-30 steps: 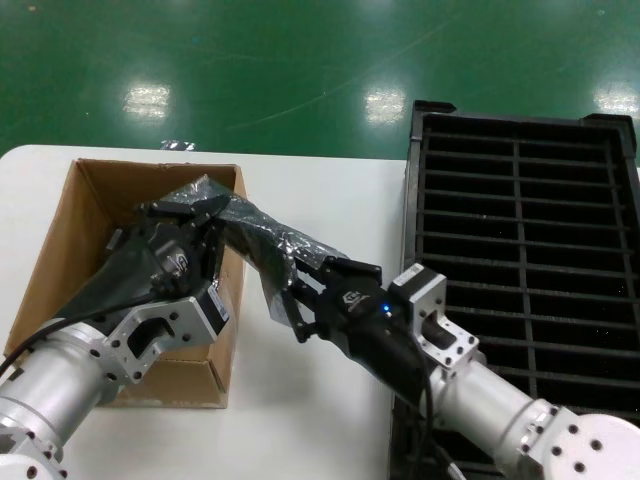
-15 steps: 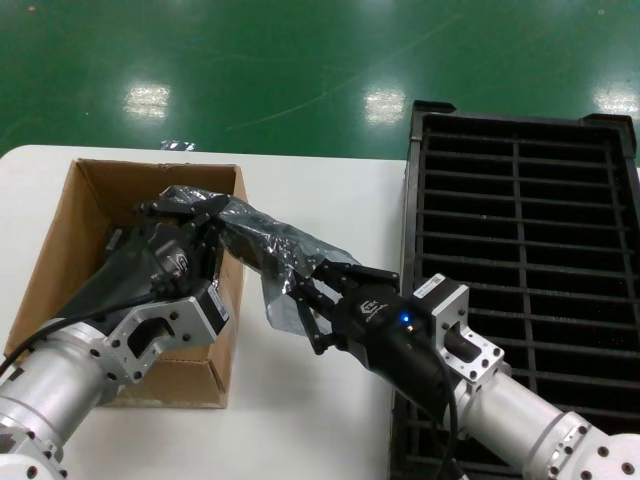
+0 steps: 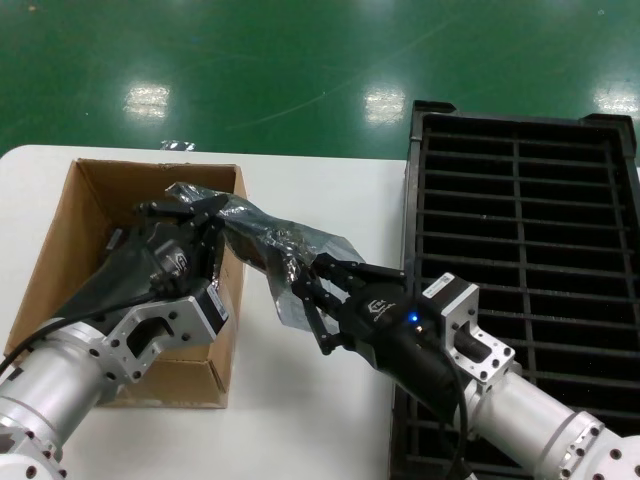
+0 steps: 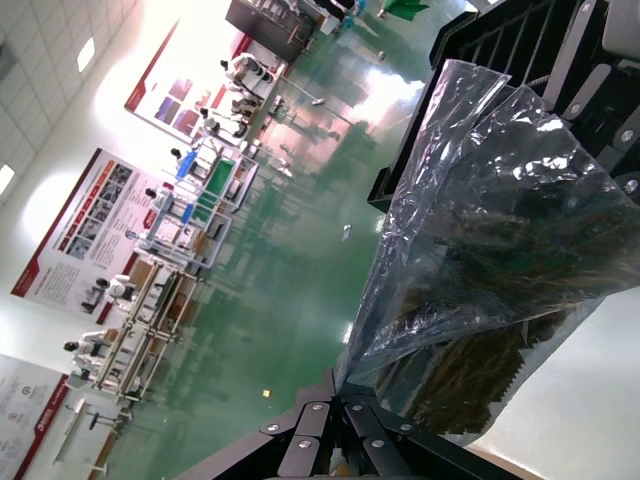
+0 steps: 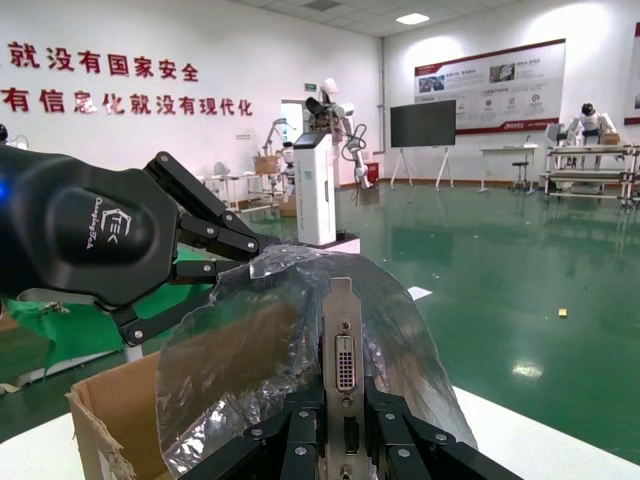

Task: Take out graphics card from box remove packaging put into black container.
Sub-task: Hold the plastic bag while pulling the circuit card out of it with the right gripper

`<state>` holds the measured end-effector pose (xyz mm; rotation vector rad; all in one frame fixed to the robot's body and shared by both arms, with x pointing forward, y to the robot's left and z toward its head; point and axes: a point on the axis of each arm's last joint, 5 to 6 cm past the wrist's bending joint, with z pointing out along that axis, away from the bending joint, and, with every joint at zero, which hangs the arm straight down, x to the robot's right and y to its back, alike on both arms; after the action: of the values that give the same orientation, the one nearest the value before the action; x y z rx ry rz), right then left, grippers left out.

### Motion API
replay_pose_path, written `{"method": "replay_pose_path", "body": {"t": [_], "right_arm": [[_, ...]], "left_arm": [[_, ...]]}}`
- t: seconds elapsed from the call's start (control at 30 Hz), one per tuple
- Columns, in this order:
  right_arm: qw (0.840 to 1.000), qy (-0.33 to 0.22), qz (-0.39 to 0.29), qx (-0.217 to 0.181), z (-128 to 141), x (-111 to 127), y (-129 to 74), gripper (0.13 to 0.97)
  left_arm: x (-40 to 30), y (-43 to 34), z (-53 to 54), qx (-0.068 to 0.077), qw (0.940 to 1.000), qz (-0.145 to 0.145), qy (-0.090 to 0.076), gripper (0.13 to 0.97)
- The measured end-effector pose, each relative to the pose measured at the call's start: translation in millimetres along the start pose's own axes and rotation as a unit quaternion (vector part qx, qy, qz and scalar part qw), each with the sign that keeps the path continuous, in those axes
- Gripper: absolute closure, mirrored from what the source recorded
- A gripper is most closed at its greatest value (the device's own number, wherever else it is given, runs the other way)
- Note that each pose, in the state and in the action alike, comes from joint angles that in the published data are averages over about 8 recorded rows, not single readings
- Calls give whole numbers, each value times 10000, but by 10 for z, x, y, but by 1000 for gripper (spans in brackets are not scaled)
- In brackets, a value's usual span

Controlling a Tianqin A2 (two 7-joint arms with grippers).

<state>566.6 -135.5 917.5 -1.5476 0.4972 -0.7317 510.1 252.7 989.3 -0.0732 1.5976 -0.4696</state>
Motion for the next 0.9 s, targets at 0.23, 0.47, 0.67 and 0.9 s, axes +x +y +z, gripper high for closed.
{"method": "replay_pose_path", "body": {"t": [0.23, 0.47, 0.67, 0.9], "right_arm": [[9999, -113, 47, 2, 91, -37, 18, 898], [9997, -230, 121, -14, 199, -57, 75, 886], [9995, -255, 180, -11, 242, -36, 114, 851], [9994, -226, 253, 1, 236, -15, 140, 779]], "left_arm": [[0, 0, 0, -1, 10000, 0, -1, 958], [0, 0, 0, 0, 10000, 0, 0, 958], [0, 0, 0, 0, 10000, 0, 1, 958], [0, 0, 0, 0, 10000, 0, 1, 958]]}}
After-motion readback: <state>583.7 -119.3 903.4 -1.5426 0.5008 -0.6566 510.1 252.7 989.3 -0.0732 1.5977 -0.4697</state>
